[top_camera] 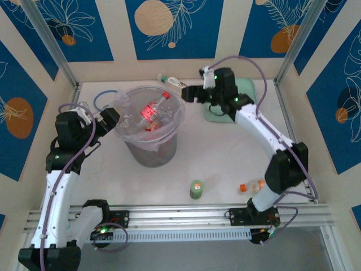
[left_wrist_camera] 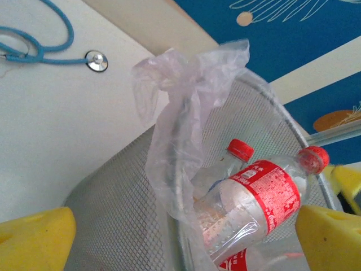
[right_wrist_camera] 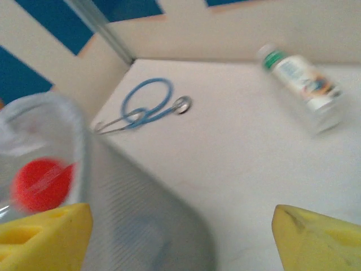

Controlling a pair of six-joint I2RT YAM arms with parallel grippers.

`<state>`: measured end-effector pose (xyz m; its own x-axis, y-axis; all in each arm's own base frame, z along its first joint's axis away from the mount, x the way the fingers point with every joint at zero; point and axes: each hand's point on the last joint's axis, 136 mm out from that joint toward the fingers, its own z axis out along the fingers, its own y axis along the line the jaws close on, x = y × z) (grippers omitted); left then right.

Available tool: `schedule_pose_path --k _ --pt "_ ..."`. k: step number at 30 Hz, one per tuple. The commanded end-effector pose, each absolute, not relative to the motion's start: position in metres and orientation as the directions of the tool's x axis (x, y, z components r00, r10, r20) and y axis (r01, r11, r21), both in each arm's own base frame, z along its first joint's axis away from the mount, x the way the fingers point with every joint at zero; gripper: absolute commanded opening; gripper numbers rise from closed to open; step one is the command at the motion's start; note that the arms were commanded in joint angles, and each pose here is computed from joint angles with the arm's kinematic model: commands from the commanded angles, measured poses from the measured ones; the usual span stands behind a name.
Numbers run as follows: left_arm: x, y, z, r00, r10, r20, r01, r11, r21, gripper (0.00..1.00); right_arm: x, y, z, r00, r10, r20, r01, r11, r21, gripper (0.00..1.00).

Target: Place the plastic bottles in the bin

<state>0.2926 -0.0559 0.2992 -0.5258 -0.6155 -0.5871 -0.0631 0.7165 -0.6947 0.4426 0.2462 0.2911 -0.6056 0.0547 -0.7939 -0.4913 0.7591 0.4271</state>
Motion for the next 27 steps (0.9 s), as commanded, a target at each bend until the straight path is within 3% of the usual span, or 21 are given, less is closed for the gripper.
schedule_pose_path --k 1,7,13,20,27 --pt "0.291 -0.059 0.301 -0.549 -0.610 -0.572 -0.052 0.708 -0.704 1.00 0.491 0.237 0.244 -0.616 -0.093 -0.782 -0.533 0.780 0.327 0.86" --pt "0.291 -0.057 0.299 -0.563 -0.583 -0.586 -0.061 0.736 -0.674 1.00 0.566 0.257 0.186 -0.620 -0.185 -0.762 -0.569 0.776 0.274 0.90" --pt "0.292 -0.053 0.291 -0.576 -0.569 -0.587 -0.079 0.753 -0.653 1.00 0.614 0.264 0.129 -0.677 -0.222 -0.702 -0.514 0.825 0.236 0.95" --pt "0.301 -0.054 0.275 -0.601 -0.561 -0.570 -0.090 0.755 -0.649 1.00 0.618 0.267 0.090 -0.692 -0.238 -0.682 -0.509 0.831 0.227 0.96" --pt "0.293 -0.032 0.253 -0.633 -0.473 -0.612 -0.166 0.856 -0.489 1.00 0.620 0.270 0.068 -0.684 -0.279 -0.674 -0.520 0.835 0.182 0.95"
